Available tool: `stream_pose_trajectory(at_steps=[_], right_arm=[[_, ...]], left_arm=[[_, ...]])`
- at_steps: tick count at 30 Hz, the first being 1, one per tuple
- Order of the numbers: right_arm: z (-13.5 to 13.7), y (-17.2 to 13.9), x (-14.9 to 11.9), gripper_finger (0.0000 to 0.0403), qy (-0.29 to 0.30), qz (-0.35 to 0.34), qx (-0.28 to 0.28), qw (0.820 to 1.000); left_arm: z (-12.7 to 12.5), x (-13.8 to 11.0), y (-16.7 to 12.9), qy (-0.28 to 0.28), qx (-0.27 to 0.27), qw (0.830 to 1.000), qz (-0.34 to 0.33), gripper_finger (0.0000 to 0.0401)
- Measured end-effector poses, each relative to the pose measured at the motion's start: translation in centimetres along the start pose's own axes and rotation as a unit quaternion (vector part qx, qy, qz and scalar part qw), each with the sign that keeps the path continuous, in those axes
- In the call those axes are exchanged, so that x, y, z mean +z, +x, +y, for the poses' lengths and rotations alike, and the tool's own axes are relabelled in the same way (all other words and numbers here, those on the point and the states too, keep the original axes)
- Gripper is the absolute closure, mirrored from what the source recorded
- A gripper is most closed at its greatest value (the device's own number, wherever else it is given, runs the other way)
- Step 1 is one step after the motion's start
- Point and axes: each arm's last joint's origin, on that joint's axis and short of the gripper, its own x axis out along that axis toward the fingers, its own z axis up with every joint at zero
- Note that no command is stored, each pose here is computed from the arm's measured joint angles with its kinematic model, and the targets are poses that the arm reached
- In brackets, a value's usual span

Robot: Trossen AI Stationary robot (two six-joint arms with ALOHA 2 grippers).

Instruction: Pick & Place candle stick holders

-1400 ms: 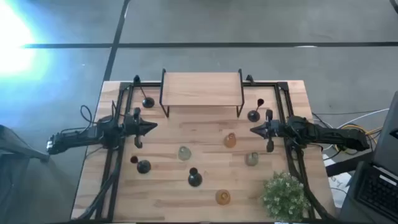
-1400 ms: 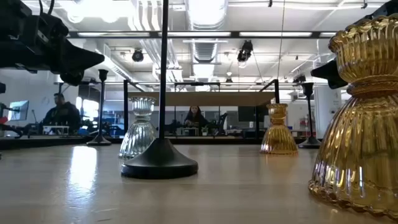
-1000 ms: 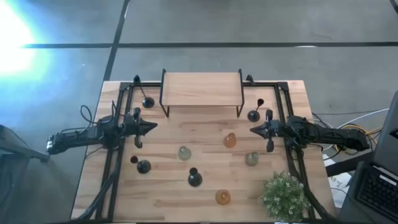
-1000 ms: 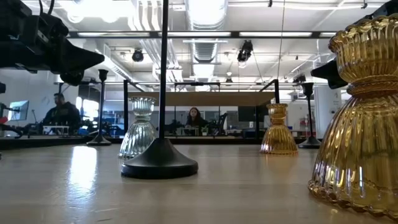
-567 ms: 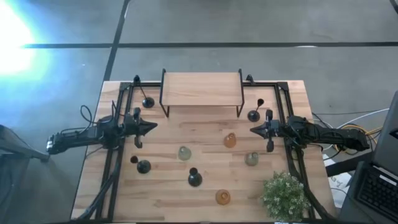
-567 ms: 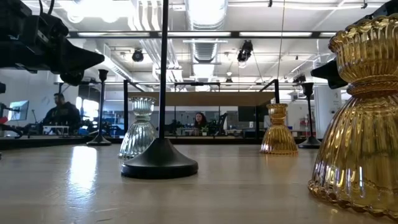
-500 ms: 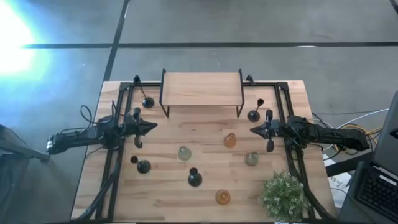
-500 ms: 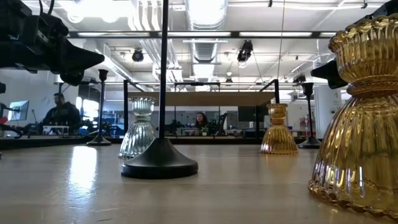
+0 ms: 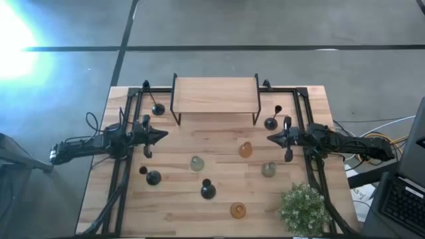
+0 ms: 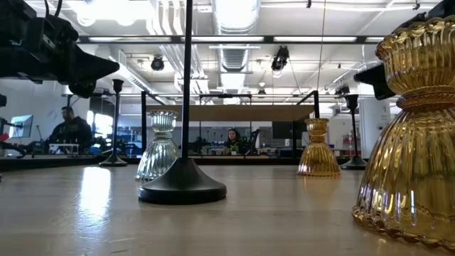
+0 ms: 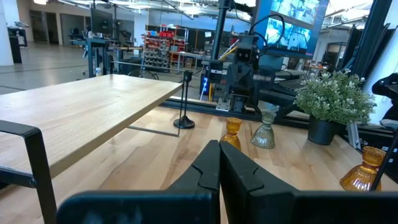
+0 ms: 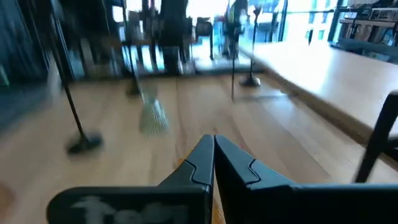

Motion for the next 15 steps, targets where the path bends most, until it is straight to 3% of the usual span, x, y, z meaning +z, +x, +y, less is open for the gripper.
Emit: stream_pose_trajectory(at_steps=[2, 5, 7, 9, 12, 15], right_arm=[[0.1, -0.1, 1.6, 0.0394, 0.069, -0.076, 0.012, 0.995], [0.4, -1.1, 5.1, 0.0394, 0.165, -0.227, 0.042, 0.959], [0.5, -2.4, 7.7, 0.0394, 0.164, -0.331, 0.044, 0.928], [0.6, -3.7, 10.4, 0.0394, 0.113, -0.394, 0.023, 0.912], [0.9, -4.8, 14.4, 0.0394, 0.022, -0.396, -0.037, 0.917], [1.1, -4.6, 18.0, 0.0394, -0.042, -0.29, -0.089, 0.952]], left_arm=[[0.0, 0.0, 0.0, 0.0, 0.0, 1.0, 0.0, 0.0396], [0.0, 0.0, 0.0, 0.0, 0.0, 1.0, 0.0, 0.0396], [0.0, 0.0, 0.0, 0.0, 0.0, 1.0, 0.0, 0.0396], [0.0, 0.0, 0.0, 0.0, 0.0, 1.0, 0.0, 0.0396], [0.0, 0.0, 0.0, 0.0, 0.0, 1.0, 0.0, 0.0396], [0.0, 0.0, 0.0, 0.0, 0.0, 1.0, 0.0, 0.0396]])
